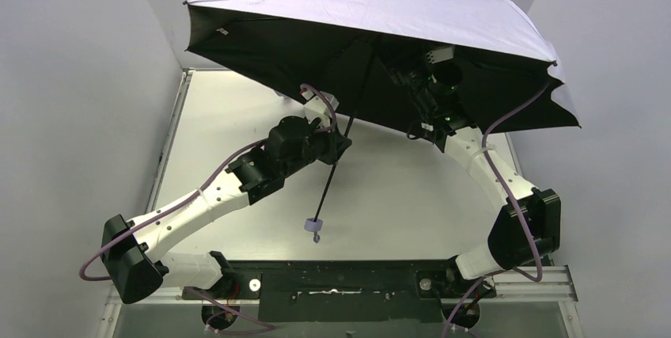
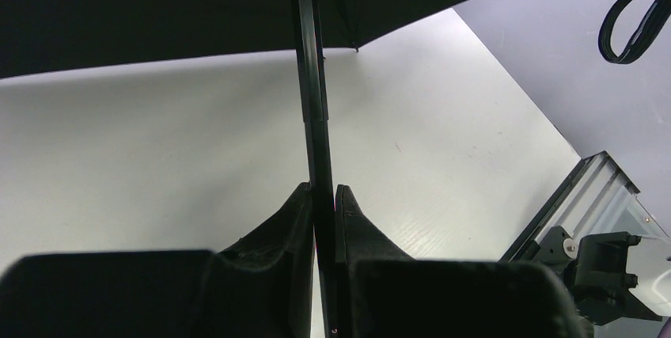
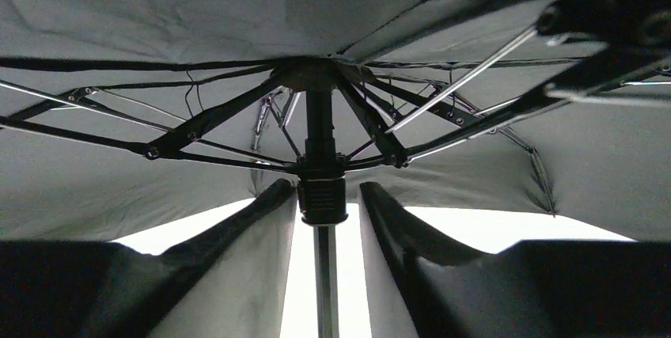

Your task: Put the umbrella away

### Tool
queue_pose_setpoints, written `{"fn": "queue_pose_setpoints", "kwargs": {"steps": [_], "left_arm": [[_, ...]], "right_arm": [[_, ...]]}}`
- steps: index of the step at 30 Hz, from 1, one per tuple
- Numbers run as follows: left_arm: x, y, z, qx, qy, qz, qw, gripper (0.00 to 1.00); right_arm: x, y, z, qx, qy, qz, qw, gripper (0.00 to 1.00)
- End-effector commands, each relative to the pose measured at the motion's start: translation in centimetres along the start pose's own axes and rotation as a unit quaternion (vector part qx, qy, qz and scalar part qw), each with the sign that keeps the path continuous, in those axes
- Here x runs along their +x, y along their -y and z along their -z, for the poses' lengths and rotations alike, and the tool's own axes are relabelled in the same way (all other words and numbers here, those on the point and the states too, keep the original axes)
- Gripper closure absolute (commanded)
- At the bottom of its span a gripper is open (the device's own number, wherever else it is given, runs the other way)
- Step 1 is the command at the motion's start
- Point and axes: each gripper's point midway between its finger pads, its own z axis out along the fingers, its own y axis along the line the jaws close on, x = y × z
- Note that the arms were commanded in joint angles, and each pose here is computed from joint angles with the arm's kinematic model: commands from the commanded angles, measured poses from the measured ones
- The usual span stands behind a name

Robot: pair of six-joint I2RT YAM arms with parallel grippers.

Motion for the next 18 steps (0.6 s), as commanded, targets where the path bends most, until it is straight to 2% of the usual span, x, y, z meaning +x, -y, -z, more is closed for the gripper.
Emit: {"fn": "queue_pose_setpoints", "kwargs": {"steps": [1, 3, 6, 9, 14, 18], "left_arm": [[4.2, -0.9, 1.2, 0.0, -0.078, -0.045, 0.996, 1.0], [4.2, -1.0, 1.2, -0.002, -0.077, -0.045, 0.996, 1.0], [3.8, -0.9, 1.1, -0.003, -0.071, -0.043, 0.997, 1.0], [2.4, -0.8, 0.9, -0.009, -0.054, -0.042, 0.998, 1.0], [-1.6, -1.3, 0.1, -0.025, -0.007, -0.035, 0.999, 1.0], [-4.5, -2.5, -0.1, -0.038, 0.024, -0.024, 0.999, 1.0]], "right_arm": [[-6.8, -4.9, -0.1, -0.073, 0.096, 0.017, 0.993, 0.75], [-6.5, -4.8, -0.3, -0.074, 0.089, 0.023, 0.993, 0.99], [-5.5, -4.1, -0.1, -0.067, 0.074, 0.029, 0.995, 1.0], [-2.5, -3.6, 0.9, -0.062, 0.038, 0.027, 0.997, 1.0], [6.5, -1.6, 4.6, -0.026, -0.056, 0.031, 0.998, 1.0], [12.5, 0.6, 8.7, 0.012, -0.102, 0.031, 0.994, 1.0]]}}
